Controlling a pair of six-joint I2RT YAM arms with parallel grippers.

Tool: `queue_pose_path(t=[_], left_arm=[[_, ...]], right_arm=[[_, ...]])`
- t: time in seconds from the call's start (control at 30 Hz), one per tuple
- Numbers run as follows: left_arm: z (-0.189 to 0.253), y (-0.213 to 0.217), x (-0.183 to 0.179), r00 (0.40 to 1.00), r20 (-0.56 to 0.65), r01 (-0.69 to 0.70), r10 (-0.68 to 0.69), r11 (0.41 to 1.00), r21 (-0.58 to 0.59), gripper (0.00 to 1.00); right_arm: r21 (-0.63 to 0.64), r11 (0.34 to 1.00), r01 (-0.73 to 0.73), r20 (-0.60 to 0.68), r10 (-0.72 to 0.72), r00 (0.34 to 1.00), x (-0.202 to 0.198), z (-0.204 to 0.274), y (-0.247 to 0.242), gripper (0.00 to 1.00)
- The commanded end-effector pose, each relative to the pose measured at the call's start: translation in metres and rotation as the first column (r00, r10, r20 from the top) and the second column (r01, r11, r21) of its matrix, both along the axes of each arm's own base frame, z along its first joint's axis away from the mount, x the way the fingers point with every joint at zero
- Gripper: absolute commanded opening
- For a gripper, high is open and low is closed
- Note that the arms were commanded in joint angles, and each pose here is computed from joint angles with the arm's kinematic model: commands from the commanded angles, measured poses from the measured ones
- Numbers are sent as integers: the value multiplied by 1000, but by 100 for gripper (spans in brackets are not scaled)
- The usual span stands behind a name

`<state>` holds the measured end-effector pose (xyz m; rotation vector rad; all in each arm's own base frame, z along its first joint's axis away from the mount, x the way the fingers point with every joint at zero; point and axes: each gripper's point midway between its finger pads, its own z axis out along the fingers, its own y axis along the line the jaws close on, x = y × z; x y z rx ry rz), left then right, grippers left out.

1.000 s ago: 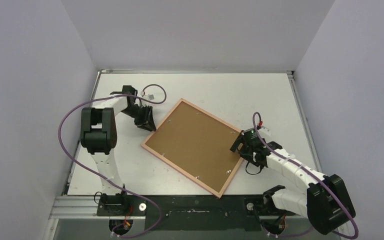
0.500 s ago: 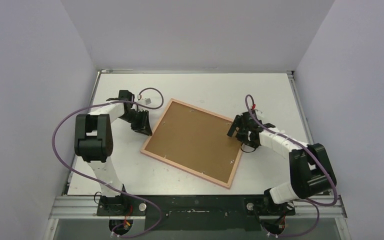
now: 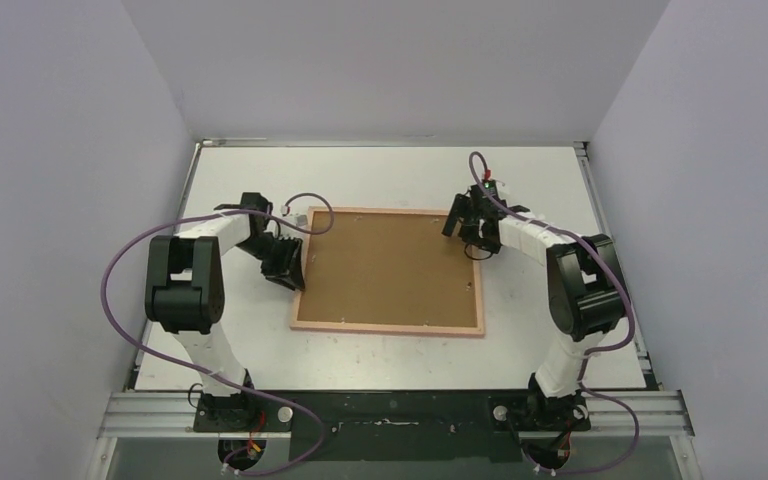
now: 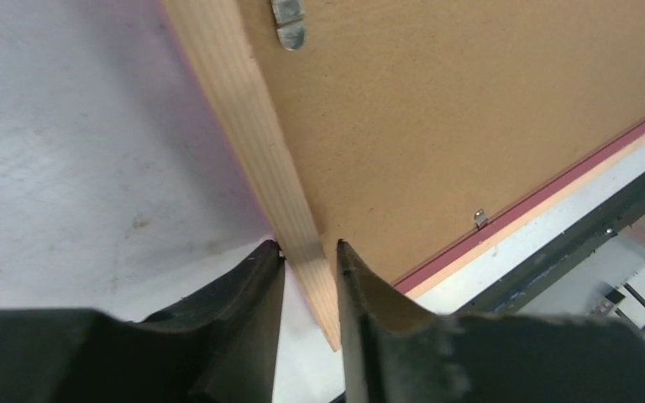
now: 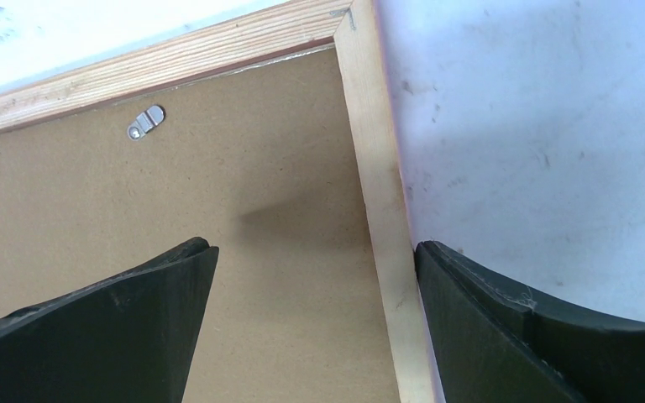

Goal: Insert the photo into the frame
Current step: Adjust the photo frame at the center of the board.

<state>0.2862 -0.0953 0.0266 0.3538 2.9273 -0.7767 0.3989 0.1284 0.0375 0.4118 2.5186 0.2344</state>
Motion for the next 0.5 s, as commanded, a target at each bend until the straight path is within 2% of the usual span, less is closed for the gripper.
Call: queue_pose_path(t=[0.0,0.23,0.37,0.47], left_arm=[[10,-31,-16,998,-45,44,-50,991,-129,33],[41,-30,-6,999,-31,33,-41,974,-226,43],[55,-10,12,999,-2,-37,38,965,-260,43],[51,-1,19,995,-31,-95,91,957,-272,41]], right_arm=[[164,979,-123,122,103,987,26,48,53,90],[-32,997,74,182,-67,981,28,82,12,90],[-55,995,89,235,-74,969,27,106,15,90],[-33,998,59,265,-48,963,28,120,31,90]])
